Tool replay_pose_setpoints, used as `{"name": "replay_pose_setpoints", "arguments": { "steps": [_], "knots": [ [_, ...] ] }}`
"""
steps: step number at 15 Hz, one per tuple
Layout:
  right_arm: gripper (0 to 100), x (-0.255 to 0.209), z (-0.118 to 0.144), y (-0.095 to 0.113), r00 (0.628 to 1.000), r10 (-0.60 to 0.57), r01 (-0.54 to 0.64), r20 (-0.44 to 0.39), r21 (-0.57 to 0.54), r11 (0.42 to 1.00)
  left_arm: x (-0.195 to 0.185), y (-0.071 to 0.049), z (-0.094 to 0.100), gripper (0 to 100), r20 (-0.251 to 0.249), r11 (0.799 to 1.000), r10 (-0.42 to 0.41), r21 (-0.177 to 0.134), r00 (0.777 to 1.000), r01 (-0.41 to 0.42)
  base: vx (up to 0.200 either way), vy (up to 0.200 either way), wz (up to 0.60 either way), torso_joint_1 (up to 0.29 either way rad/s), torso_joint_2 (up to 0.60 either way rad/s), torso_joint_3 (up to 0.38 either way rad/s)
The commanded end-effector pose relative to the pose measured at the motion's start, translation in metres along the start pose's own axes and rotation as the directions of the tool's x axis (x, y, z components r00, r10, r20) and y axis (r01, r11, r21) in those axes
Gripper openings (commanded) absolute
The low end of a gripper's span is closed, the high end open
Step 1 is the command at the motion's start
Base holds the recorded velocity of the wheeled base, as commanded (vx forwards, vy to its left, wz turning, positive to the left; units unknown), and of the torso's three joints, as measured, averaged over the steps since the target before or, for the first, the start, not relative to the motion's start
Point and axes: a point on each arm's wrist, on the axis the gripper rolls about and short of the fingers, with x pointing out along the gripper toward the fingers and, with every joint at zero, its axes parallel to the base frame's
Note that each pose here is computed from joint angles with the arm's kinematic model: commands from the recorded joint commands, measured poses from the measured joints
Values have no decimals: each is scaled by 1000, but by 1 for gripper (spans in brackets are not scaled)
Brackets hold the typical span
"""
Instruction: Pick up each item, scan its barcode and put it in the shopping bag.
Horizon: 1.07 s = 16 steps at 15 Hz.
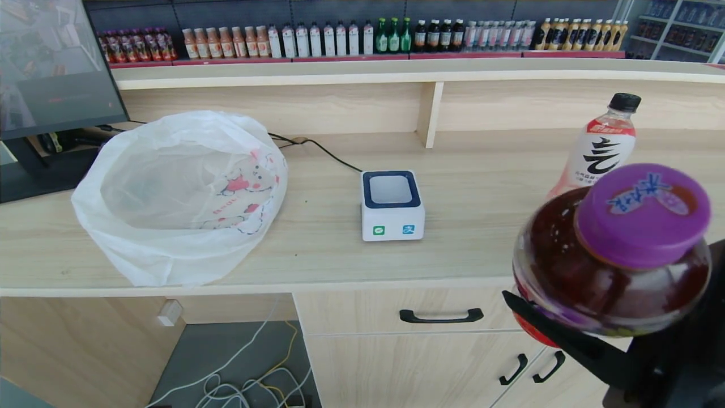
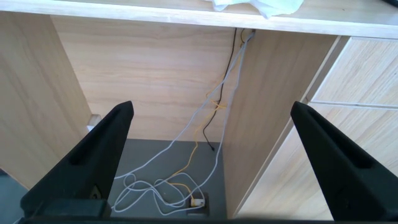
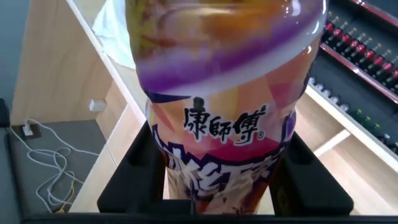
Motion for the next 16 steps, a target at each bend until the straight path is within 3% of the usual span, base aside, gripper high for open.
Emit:
{"name": "replay_pose_setpoints", "arguments": {
  "steps": [1,3,7,9,10,13,16],
  "knots": [
    [0,24,6,8,990,118,-113,81,-62,992,0,0,0,100,0,1000,0,-1,1000,0,0,0,0,0,0,0],
    [0,42,11,13,937,274,-234,215,-196,952,0,0,0,100,0,1000,0,-1,1000,0,0,0,0,0,0,0],
    [0,45,13,22,915,325,-249,241,-297,922,0,0,0,100,0,1000,1,-1,1000,-1,0,0,0,0,0,0],
    [0,48,14,22,919,314,-211,239,-374,903,0,0,0,100,0,1000,0,0,1000,0,0,0,0,0,0,0],
    [0,49,12,23,919,315,-171,236,-481,860,0,0,0,100,0,1000,1,-1,1000,-1,0,0,0,0,0,0],
    [0,42,5,29,919,304,-113,250,-571,813,0,0,0,100,0,1000,0,-1,1000,0,0,0,0,0,0,0],
    [0,44,4,32,915,266,19,302,-693,721,0,0,0,100,0,1000,0,-1,1000,0,0,0,0,0,0,0]
  ]
}}
